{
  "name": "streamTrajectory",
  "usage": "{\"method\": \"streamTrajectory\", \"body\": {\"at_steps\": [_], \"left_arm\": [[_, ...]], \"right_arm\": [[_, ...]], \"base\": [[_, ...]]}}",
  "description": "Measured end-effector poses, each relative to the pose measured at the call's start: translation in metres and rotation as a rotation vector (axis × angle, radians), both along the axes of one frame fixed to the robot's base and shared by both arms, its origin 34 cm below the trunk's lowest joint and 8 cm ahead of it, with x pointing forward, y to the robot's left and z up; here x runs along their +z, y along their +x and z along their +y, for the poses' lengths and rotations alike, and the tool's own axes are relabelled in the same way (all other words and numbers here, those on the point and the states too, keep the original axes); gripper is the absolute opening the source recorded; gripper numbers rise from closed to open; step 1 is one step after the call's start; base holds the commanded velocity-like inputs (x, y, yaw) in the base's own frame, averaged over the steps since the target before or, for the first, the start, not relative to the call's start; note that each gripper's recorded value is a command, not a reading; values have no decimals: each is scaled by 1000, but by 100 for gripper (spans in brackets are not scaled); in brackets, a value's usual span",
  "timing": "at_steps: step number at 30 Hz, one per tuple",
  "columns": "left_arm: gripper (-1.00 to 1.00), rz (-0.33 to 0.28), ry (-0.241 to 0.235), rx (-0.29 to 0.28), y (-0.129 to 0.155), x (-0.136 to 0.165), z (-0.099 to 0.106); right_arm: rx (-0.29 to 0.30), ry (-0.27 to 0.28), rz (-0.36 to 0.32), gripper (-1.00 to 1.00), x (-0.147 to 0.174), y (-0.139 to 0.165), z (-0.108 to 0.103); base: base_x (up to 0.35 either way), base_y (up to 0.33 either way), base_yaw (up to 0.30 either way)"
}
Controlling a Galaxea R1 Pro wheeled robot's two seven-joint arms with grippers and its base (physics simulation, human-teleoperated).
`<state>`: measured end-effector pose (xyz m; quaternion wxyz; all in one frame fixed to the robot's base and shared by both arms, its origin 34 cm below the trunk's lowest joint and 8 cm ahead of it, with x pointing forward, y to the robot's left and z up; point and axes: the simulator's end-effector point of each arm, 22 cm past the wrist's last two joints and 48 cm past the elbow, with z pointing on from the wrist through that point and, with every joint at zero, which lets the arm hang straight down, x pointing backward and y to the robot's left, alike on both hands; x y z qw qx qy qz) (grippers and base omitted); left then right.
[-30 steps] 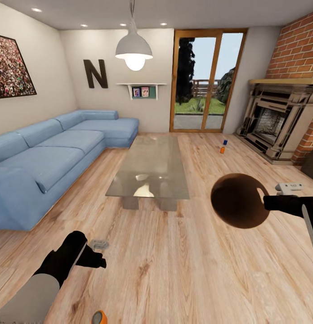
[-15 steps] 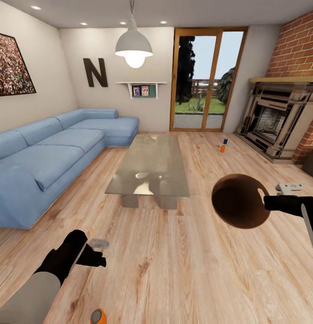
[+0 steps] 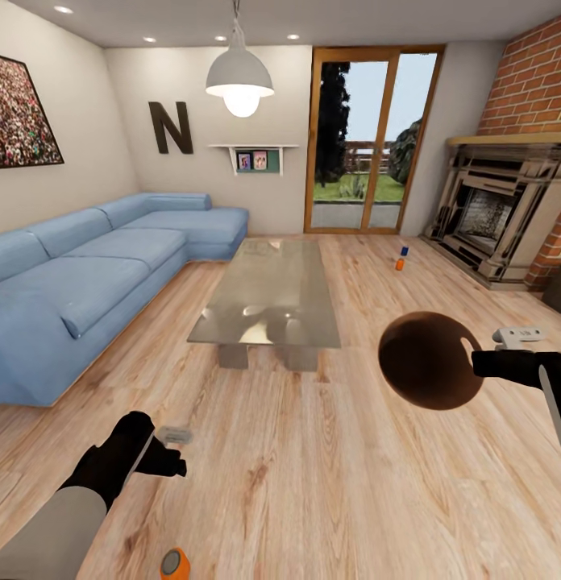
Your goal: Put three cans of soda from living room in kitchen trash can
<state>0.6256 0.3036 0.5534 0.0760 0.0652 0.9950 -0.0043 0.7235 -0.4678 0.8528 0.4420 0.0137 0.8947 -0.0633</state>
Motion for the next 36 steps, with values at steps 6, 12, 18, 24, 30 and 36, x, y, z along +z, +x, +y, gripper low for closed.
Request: {"method": "streamTrajectory", "body": {"at_steps": [6,12,18,24,30,36], "left_arm": [[100,-10,-4,34,0,-11,7],[100,-11,-4,38,-1,-23,8],[100,-12,-1,37,-3,-35,8],[100,-29,-4,32,-1,-46,7],[100,-43,-10,38,18,-44,8],[100,-35,-31,43,45,-47,12]], "right_arm": [[0,-2,0,-100,-12,-2,0],[-1,-4,0,-100,-23,-4,-1],[3,-7,2,-100,-36,-5,1],[23,-9,9,-100,-51,-6,9],[25,-16,7,-100,-62,-8,10],[24,-17,11,-100,-76,-10,9]], "base": [[0,0,0],[0,0,0],[0,0,0],[0,0,0],[0,0,0],[0,0,0]]}}
